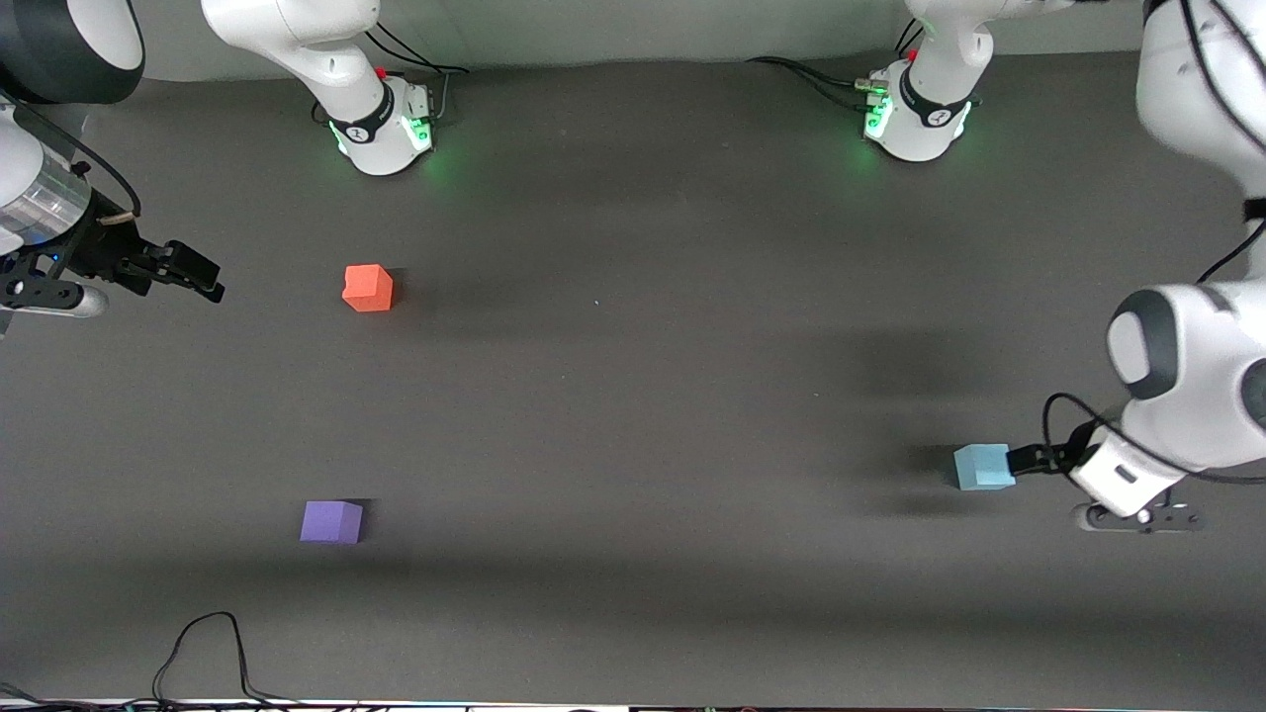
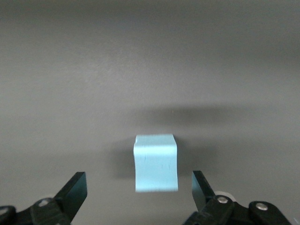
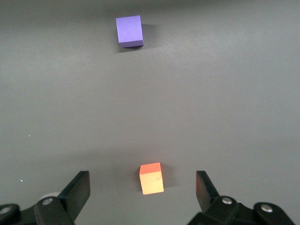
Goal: Place blue block between orange and purple blocks
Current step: 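Reach the open left gripper down over the light-blue cube, then close the left gripper on the light-blue cube and lift it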
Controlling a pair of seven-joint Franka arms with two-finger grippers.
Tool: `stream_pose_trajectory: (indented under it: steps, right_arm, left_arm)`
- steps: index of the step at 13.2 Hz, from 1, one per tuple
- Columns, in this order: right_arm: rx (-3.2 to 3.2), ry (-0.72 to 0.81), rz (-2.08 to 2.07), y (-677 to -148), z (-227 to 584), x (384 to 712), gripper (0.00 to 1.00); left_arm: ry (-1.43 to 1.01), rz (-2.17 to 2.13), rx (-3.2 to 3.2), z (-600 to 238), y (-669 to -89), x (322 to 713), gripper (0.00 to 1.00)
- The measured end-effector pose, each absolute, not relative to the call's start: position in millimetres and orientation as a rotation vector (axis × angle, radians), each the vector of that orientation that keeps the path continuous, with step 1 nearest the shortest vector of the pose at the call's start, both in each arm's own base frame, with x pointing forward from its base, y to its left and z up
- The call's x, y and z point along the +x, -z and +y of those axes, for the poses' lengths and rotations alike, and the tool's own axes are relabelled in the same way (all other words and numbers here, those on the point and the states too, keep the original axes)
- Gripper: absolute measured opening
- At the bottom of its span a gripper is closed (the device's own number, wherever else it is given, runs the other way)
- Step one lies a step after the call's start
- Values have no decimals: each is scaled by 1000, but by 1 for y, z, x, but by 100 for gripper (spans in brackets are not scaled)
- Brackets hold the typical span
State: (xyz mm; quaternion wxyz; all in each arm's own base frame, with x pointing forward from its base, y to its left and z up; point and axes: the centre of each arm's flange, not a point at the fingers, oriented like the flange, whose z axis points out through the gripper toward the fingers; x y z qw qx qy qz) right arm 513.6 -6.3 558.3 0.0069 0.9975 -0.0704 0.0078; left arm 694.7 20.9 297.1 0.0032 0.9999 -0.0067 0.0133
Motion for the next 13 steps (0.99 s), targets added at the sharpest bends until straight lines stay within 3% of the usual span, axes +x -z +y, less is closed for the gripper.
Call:
stream_pose_trajectory:
  steps: [5,10,12,13]
  right_arm:
    - [3120,-24,-220,-558,-6,514,100]
    - [3120,-24,-220,-558,-6,514,100]
    - [3120,-23,-220,-558,-6,514,100]
    - [3120,-23,-220,-558,-6,514,100]
  left_arm:
    - [-7,-27,3131,16,-212,681,100]
    - [42,-28,3130,15,-193,667,100]
    - [45,-18,3130,15,-192,667,96]
    - [47,-5,3130,15,-192,666,83]
